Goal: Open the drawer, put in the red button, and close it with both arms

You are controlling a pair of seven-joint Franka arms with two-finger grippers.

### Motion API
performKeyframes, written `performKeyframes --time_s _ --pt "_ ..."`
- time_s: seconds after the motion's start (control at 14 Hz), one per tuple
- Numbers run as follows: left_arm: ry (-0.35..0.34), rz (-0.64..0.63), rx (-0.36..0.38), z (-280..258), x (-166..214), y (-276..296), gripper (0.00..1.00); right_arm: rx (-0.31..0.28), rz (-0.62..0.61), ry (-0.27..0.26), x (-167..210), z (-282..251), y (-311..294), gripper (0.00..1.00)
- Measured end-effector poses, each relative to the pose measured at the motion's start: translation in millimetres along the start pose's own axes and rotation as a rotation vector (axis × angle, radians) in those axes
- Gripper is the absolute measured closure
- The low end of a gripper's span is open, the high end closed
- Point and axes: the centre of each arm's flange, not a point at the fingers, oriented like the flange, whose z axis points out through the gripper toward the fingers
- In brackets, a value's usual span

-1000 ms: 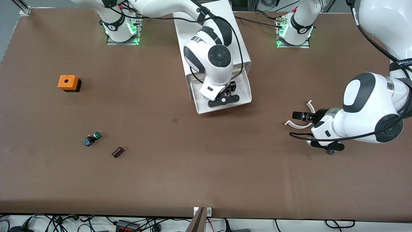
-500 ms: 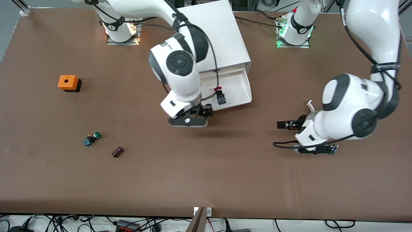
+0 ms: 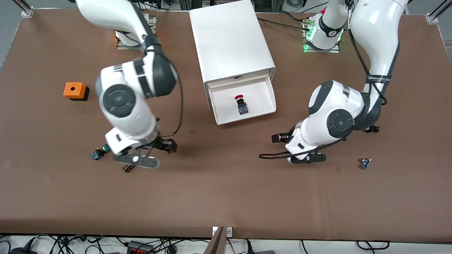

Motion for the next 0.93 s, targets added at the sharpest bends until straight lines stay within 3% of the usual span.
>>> performKeyframes --time_s 0.29,0.64,0.93 --pt "0.035 -0.049 -0.02 40.0 -35.1 47.8 0.0 -0.008 -0.084 -0.042 23.2 -14.1 70.5 0.0" --pt "-0.007 -0.054 0.012 69.6 -74.2 79.3 0.0 0.007 -0.079 -0.085 40.7 -47.6 182.2 0.0" --pt "-0.06 -0.069 0.032 84.7 -123.4 103.9 0.0 0.027 -0.063 -0.104 37.4 -68.1 226.6 0.0"
